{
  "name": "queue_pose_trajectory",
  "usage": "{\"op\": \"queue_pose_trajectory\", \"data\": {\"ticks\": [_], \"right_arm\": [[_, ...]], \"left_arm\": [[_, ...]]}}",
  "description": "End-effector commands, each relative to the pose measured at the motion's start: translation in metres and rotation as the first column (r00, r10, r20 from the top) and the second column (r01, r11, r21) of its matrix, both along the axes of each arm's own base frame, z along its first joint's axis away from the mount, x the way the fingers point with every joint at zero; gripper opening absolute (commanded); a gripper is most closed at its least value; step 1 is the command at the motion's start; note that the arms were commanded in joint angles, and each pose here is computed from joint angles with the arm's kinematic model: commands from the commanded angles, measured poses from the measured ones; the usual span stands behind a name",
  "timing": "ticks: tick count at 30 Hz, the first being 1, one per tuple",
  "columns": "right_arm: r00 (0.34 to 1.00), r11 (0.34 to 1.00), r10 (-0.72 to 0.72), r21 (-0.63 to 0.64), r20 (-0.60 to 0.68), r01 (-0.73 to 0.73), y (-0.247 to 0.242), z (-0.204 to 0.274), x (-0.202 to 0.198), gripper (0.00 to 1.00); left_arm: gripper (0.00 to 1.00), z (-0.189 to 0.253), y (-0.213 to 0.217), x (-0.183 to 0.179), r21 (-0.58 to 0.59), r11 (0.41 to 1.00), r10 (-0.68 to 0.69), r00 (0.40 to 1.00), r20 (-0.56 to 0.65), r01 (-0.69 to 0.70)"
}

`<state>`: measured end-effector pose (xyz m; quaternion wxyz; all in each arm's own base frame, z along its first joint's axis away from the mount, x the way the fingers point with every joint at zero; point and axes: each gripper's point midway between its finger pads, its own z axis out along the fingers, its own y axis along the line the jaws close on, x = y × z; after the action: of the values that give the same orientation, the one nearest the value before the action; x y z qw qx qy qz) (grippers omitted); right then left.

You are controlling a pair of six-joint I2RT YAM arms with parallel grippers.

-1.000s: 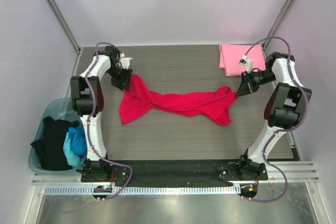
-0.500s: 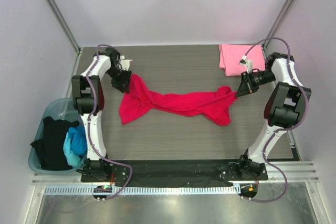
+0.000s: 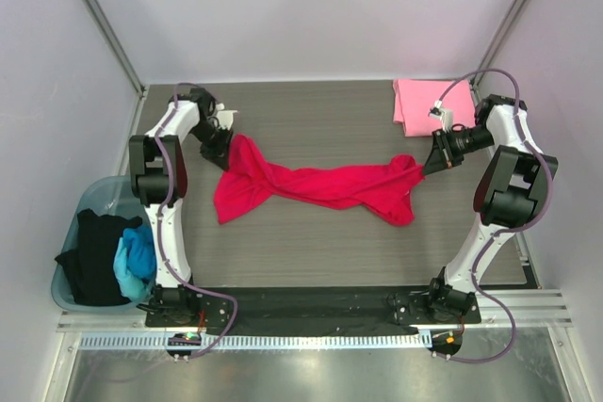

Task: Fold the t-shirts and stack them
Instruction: Flatten the tshirt out

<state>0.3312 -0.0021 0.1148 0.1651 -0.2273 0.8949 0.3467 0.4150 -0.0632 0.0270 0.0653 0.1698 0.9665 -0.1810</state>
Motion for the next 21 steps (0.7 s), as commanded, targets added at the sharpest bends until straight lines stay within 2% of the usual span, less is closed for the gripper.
{"op": "queue_pose_trajectory", "data": {"ticks": [1,5,6,8,9,11,12,14,15,18,21], "right_arm": [[0.997,0.998,-0.005,0.056,-0.072,0.009,0.009,0.017,-0.014,0.01],[0.999,0.997,-0.041,0.065,-0.018,0.042,0.009,0.036,0.002,0.02],[0.997,0.997,-0.055,0.050,0.052,0.053,0.005,0.048,0.018,0.01],[0.988,0.992,-0.121,0.041,0.099,0.118,0.001,0.069,0.036,0.01],[0.971,0.990,-0.140,0.023,0.191,0.139,-0.005,0.088,0.057,0.01],[0.947,0.977,-0.213,0.030,0.241,0.212,-0.010,0.114,0.076,0.01],[0.915,0.974,-0.223,0.028,0.337,0.227,-0.015,0.139,0.093,0.01],[0.880,0.958,-0.282,0.058,0.382,0.282,-0.017,0.166,0.106,0.01],[0.838,0.953,-0.291,0.067,0.462,0.294,-0.020,0.192,0.116,0.01],[0.764,0.936,-0.338,0.111,0.550,0.334,-0.021,0.236,0.125,0.01],[0.698,0.925,-0.363,0.152,0.618,0.347,-0.015,0.277,0.115,0.01]], "left_arm": [[0.00,0.014,0.000,-0.002,-0.017,1.000,-0.003,1.000,0.016,0.003],[0.00,0.035,0.001,0.003,-0.013,1.000,-0.015,0.998,0.065,0.016],[0.00,0.045,0.004,0.010,-0.005,1.000,-0.019,0.995,0.100,0.019],[0.00,0.073,0.007,0.018,-0.003,1.000,-0.023,0.984,0.179,0.024],[0.00,0.093,0.009,0.026,0.005,0.999,-0.032,0.970,0.240,0.032],[0.00,0.124,0.011,0.030,0.018,0.999,-0.049,0.949,0.310,0.045],[0.00,0.144,0.023,0.035,0.026,0.999,-0.036,0.934,0.356,0.029],[0.00,0.177,0.028,0.037,0.035,0.999,-0.035,0.901,0.431,0.022],[0.00,0.195,0.030,0.040,0.037,0.999,-0.033,0.880,0.474,0.018],[0.00,0.243,0.029,0.034,0.036,0.999,-0.033,0.819,0.573,0.015],[0.00,0.285,0.027,0.023,0.021,1.000,-0.012,0.751,0.660,-0.003]]}}
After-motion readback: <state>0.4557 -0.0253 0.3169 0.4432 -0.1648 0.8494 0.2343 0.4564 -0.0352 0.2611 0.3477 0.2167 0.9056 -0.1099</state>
